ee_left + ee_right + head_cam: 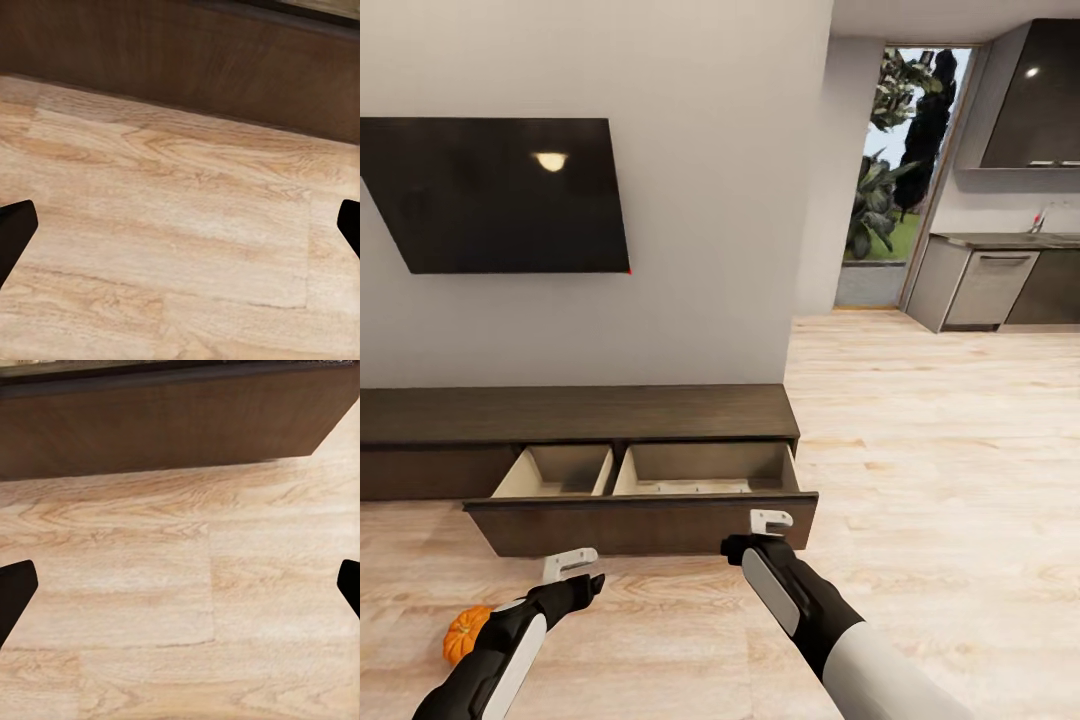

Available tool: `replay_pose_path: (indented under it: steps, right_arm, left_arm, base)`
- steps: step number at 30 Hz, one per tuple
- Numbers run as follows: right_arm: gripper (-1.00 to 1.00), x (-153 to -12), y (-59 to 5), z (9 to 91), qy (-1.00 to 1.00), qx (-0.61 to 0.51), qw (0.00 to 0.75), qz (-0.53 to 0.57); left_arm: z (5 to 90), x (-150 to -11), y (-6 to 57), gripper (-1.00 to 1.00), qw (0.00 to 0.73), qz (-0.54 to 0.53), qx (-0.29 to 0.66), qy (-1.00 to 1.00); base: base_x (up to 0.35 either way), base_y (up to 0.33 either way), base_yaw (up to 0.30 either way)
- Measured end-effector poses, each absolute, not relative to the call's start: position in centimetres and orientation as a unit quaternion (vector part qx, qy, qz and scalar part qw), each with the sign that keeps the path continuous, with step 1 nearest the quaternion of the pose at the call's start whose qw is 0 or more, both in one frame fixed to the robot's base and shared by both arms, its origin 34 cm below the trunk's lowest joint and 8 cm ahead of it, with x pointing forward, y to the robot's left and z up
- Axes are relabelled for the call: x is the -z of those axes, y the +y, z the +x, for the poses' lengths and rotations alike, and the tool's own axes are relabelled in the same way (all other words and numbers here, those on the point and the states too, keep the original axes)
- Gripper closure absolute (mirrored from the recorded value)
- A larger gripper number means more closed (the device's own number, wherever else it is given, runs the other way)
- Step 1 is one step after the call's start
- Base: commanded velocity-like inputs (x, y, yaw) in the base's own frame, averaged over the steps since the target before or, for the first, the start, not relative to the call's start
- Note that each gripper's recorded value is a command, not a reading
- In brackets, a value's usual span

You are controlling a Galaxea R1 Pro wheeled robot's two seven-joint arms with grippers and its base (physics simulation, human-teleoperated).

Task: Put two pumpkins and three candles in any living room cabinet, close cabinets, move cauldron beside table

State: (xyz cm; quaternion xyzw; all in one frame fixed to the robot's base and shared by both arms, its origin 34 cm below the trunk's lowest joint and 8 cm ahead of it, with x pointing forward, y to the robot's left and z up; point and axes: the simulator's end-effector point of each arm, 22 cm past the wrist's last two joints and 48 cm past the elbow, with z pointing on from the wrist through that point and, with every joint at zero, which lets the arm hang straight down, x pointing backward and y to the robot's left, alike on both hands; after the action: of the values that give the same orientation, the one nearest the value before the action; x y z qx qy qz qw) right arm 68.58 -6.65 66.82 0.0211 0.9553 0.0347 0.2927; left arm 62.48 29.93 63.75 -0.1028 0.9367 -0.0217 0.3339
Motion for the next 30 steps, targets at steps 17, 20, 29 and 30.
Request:
replay_pose_path:
  steps: [17, 20, 29, 30]
  right_arm:
    - [-1.0, -62.3, -9.9, 66.8, 0.958, 0.003, 0.283, 0.053]
    - [-1.0, -62.1, -10.1, 66.8, 0.956, 0.003, 0.287, 0.058]
    - [-1.0, -62.4, -10.6, 68.3, 0.94, 0.008, 0.334, 0.069]
    - [-1.0, -62.6, -10.7, 68.7, 0.936, 0.009, 0.346, 0.072]
  left_arm:
    - [62.5, -63.6, 29.9, -1.0, 0.335, -0.103, 0.022, 0.936]
    - [62.7, -63.8, 30.0, -1.0, 0.339, -0.104, 0.022, 0.935]
    - [62.8, -63.2, 29.9, -1.0, 0.342, -0.104, 0.022, 0.934]
    - [62.8, -63.1, 29.9, -1.0, 0.342, -0.104, 0.022, 0.934]
  base:
    - [0.0, 0.0, 0.0]
    - [0.0, 0.0, 0.0]
    - [0.0, 0.0, 0.0]
    - [0.0, 0.0, 0.0]
